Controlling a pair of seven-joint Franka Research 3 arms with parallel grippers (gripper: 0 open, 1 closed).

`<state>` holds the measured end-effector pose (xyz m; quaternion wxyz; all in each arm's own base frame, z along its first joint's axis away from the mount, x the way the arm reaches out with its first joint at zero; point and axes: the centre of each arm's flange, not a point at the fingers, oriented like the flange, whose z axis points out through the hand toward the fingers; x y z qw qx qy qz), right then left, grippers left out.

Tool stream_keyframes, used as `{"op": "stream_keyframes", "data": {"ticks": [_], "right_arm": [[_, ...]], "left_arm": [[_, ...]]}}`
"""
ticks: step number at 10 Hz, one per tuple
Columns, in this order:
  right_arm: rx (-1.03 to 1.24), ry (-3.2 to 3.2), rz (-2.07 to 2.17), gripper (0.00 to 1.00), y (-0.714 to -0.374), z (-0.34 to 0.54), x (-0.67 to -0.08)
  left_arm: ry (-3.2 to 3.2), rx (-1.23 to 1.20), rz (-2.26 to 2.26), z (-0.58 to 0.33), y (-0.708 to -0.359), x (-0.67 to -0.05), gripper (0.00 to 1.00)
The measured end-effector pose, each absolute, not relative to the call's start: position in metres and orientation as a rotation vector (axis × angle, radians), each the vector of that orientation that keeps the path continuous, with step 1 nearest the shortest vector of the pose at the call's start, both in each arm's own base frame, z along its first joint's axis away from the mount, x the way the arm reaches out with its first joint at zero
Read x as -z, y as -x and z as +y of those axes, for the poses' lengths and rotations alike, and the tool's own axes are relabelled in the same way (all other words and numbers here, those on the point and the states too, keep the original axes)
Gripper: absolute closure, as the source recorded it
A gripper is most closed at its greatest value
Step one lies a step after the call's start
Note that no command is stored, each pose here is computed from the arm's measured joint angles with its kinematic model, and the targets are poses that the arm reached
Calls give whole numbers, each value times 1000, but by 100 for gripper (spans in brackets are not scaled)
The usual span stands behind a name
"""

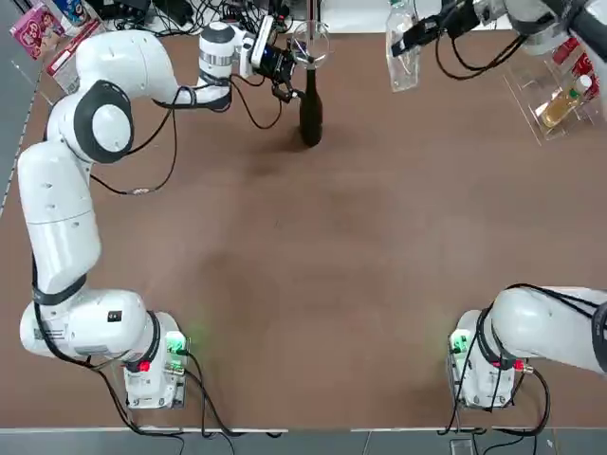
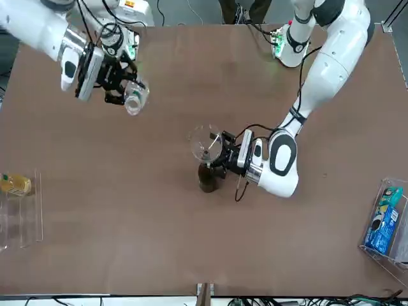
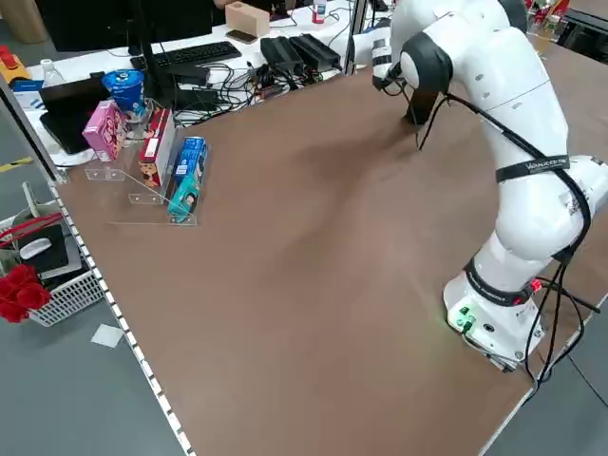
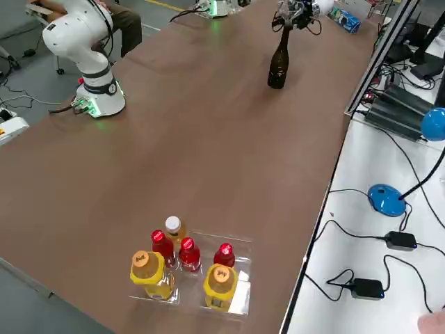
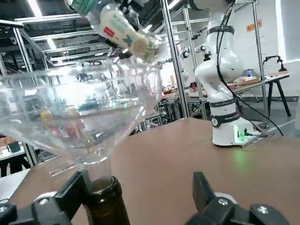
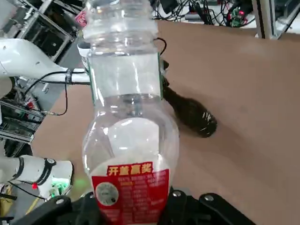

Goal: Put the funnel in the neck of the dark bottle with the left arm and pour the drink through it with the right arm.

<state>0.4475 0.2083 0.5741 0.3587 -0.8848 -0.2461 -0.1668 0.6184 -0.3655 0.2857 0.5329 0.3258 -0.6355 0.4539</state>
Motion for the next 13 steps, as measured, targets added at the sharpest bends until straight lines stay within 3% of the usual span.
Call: {"op": "stream_keyframes", "data": {"ticks": [6, 13], "right_arm": [[358, 2422, -477, 61, -403, 291, -579], [347, 2451, -438, 61, -401, 294, -577]], "left_arm": [[-789, -1077, -1425, -363, -620, -293, 1], [-820, -1076, -1351, -366, -620, -294, 7]]}}
